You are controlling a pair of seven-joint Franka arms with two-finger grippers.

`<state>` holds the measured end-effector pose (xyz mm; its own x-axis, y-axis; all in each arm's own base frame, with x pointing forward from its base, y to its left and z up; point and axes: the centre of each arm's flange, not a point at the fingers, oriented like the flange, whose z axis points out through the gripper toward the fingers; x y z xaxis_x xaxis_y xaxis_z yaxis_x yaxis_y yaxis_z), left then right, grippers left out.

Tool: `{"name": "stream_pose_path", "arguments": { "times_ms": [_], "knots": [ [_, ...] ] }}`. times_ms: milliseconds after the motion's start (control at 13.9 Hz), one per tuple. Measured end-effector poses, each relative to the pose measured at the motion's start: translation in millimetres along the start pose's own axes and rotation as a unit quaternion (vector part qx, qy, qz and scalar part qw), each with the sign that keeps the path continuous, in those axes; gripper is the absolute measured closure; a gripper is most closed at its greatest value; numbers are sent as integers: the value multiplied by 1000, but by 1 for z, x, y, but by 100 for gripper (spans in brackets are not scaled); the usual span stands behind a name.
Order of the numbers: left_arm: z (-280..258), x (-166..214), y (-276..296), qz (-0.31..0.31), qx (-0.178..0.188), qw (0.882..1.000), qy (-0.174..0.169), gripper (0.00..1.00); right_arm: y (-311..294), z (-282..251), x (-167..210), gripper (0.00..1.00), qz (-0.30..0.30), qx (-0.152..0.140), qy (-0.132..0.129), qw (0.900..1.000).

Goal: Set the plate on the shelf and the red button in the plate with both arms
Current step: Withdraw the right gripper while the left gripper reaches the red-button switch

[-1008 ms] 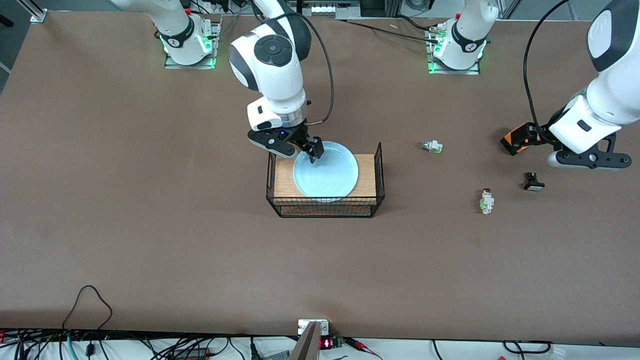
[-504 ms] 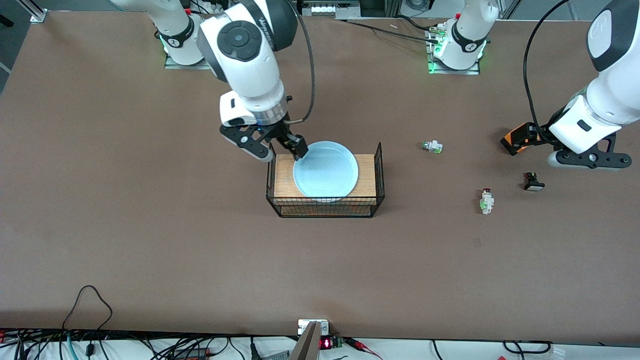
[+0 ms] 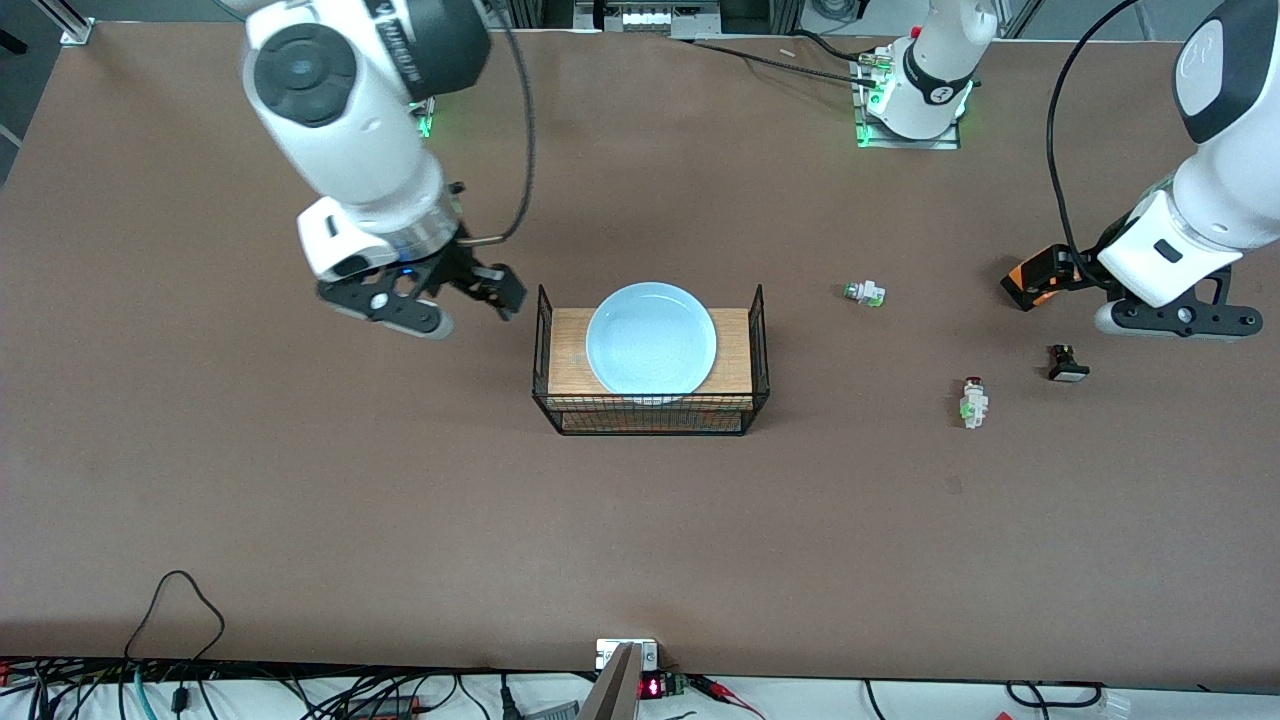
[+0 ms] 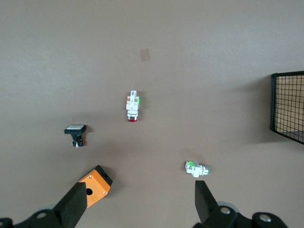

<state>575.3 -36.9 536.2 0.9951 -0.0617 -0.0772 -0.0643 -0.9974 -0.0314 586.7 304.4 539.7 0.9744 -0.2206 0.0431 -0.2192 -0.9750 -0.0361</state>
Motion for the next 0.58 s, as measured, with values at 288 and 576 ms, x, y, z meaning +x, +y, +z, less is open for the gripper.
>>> {"name": "stream_pose_path", "arguments": {
  "times_ms": [288, 576],
  "knots": [
    [14, -3, 5, 4, 1, 999, -41, 0, 64, -18, 35, 0, -107, -21, 2, 994],
    [63, 13, -12, -9, -2, 996, -86, 0, 120, -29, 61, 0, -159, -29, -1, 987]
  ]
}}
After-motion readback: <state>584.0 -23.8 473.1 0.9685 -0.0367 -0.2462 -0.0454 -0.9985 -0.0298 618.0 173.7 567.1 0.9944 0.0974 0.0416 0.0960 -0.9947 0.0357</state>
